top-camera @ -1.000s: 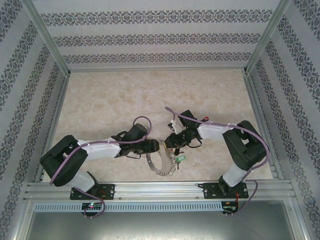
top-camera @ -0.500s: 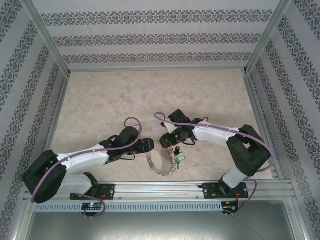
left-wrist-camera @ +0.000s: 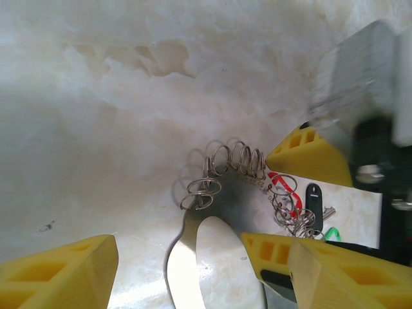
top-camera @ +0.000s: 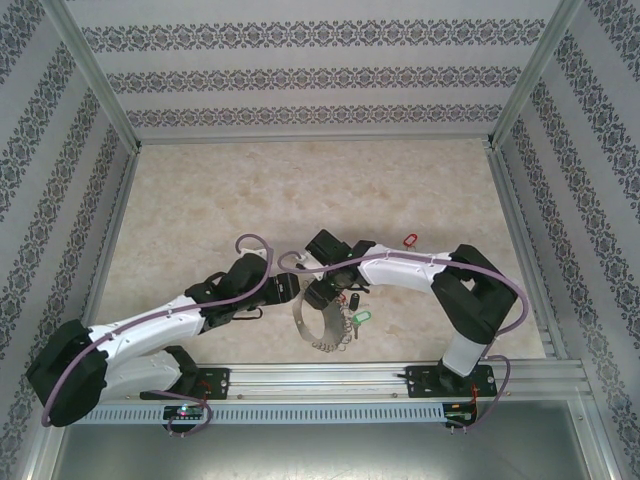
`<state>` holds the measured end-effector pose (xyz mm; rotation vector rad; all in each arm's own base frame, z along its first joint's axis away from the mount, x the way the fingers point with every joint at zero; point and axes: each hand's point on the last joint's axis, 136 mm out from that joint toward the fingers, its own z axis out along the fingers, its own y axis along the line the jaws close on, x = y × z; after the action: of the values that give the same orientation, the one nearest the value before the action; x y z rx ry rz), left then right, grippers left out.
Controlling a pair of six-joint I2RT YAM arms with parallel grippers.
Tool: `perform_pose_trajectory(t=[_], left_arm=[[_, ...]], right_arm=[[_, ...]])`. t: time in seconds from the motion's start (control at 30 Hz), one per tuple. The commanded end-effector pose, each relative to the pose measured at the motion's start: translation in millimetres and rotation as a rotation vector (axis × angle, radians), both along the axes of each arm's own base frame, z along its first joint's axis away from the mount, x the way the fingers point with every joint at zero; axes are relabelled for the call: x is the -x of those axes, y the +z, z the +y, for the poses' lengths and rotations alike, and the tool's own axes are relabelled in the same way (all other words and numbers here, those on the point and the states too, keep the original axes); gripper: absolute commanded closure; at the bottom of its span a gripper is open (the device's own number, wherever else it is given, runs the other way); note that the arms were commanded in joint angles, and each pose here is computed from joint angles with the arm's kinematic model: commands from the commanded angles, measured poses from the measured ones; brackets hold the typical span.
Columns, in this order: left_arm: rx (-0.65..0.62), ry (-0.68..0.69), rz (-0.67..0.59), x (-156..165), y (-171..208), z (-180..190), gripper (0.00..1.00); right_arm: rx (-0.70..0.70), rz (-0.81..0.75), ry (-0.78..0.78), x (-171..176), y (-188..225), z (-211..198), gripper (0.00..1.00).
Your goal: Put the keys on the keyring
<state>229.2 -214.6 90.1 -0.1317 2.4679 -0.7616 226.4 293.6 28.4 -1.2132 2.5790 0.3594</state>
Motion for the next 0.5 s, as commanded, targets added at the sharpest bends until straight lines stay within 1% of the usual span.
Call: perform_pose_trajectory(t=[0.0,0.1,0.2,0.47], left_arm=[[-0.057,0.007,-0.008,3,-6,12,0.29],[-0.058,0.007,-0.013,2,-4,13,0.29],[-0.056,0.007,-0.015,2,-3,12,0.29],[-0.038,-0.01,-0.015,-2,-1,4,0.28]], right_arm=[[0.101,-0.063,0.011,-11,-4,-9,0.34],[0.14,-0.073,-0.02,-16,-10,-14,0.34],[0.124,-0.056,-0.1,-23,-13,-20,0.37],[0.009,0.044,-0.383,-40,-17,-50,0.53]])
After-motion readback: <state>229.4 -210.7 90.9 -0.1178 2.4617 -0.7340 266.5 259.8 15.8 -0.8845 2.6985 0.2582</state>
